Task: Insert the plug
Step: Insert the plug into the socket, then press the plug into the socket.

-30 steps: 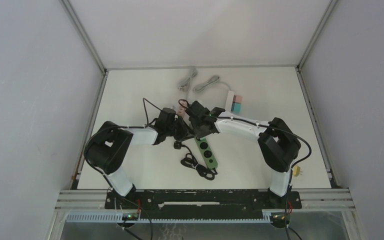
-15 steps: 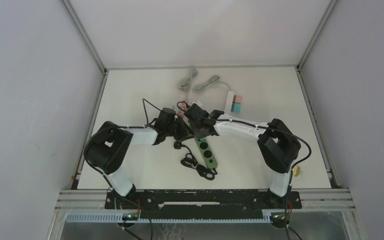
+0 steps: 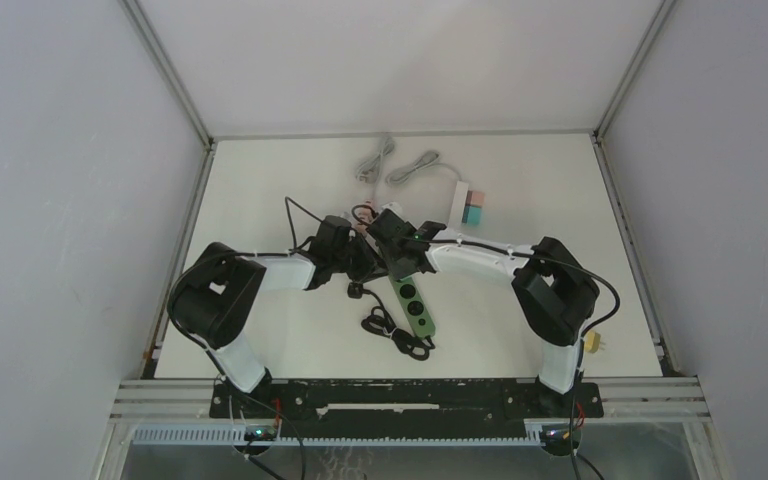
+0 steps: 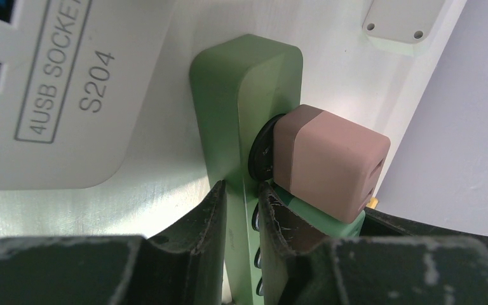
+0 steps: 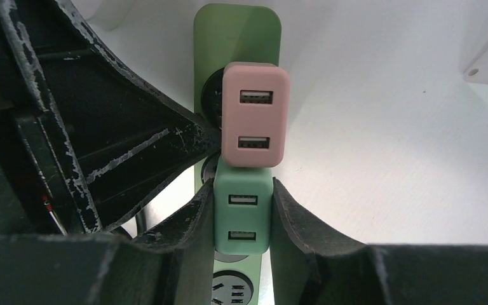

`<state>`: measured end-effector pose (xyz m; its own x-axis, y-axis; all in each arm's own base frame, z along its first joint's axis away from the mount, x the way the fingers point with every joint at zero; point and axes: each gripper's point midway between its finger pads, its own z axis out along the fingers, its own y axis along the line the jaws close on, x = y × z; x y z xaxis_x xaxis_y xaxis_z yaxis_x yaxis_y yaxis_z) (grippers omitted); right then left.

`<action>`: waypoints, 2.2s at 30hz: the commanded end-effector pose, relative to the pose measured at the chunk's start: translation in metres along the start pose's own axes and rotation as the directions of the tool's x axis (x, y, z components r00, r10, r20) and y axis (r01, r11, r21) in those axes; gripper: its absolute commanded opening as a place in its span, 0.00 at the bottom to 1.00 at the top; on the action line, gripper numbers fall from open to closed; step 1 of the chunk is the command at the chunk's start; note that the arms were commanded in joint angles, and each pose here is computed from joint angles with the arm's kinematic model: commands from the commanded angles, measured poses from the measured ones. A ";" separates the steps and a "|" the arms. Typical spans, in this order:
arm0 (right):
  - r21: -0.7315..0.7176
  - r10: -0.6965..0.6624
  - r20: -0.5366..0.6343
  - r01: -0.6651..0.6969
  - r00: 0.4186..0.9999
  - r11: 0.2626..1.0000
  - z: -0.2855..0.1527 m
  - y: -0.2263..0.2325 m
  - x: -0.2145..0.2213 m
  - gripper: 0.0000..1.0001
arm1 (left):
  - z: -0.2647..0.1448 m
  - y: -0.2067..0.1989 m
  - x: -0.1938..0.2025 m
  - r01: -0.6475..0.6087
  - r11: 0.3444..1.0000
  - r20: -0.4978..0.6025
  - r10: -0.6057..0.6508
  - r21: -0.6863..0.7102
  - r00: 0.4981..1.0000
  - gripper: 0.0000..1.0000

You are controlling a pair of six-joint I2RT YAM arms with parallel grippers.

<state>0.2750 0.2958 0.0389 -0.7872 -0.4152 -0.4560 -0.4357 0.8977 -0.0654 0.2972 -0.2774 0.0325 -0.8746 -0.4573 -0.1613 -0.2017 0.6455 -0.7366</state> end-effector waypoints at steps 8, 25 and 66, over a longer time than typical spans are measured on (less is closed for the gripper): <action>-0.006 -0.034 -0.425 0.035 0.905 0.999 0.034 -0.007 0.126 0.00 | -0.003 0.006 0.008 0.007 1.000 -0.016 -0.007 -0.011 1.000 0.26; -0.069 -0.005 -0.244 -0.013 0.970 0.998 -0.008 0.013 0.051 0.63 | -0.003 0.004 0.007 0.002 1.000 -0.015 -0.002 -0.007 1.000 0.27; -0.026 0.098 0.020 -0.097 0.995 0.995 -0.027 -0.001 -0.041 0.46 | -0.003 0.007 0.010 -0.001 1.000 -0.024 0.001 -0.011 1.000 0.28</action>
<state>0.2809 0.3018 0.0768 -0.8321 -0.3466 -0.4330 -0.3845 0.9231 -0.0001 0.2954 -0.2783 0.0334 -0.8786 -0.4513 -0.1564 -0.1980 0.6422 -0.7405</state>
